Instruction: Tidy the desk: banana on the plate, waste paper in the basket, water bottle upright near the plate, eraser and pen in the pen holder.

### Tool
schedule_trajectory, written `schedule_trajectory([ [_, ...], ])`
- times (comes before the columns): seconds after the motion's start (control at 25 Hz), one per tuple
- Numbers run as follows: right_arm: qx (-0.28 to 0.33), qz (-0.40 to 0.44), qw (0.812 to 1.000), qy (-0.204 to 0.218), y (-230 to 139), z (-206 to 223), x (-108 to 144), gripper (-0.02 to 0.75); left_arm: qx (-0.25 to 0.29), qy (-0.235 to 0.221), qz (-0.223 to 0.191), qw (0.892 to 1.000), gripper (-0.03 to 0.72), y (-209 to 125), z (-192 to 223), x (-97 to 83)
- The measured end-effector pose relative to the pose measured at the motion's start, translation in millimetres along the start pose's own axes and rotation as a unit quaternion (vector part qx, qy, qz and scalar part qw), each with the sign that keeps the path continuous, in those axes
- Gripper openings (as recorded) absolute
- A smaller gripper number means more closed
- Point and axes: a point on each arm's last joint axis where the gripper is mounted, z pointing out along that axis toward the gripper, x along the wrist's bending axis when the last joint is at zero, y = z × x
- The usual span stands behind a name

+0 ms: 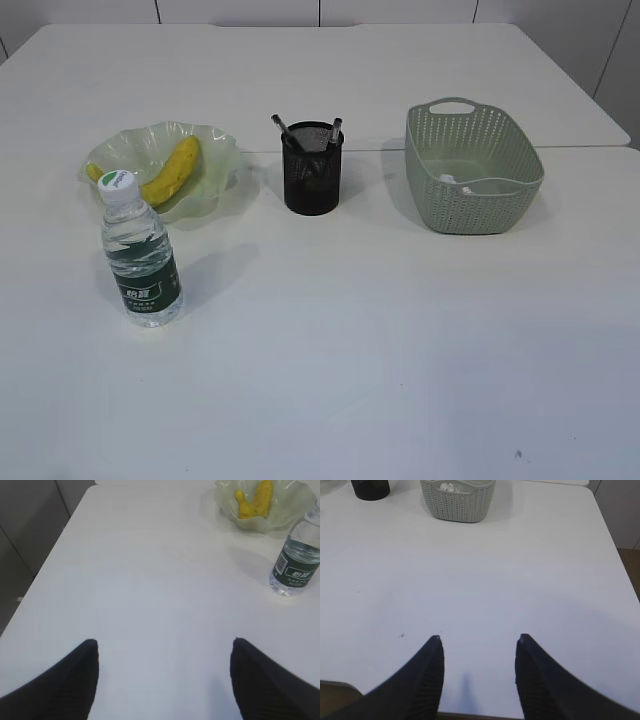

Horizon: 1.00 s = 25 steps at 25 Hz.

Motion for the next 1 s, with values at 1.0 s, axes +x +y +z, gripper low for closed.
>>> schedule_trajectory([
  [1.0, -0.003, -0.020, 1.000, 0.018, 0.5, -0.1, 3.3, 0.355, 0.005, -0.055, 0.048, 0.997, 0.589, -1.5, -0.4, -10.0],
])
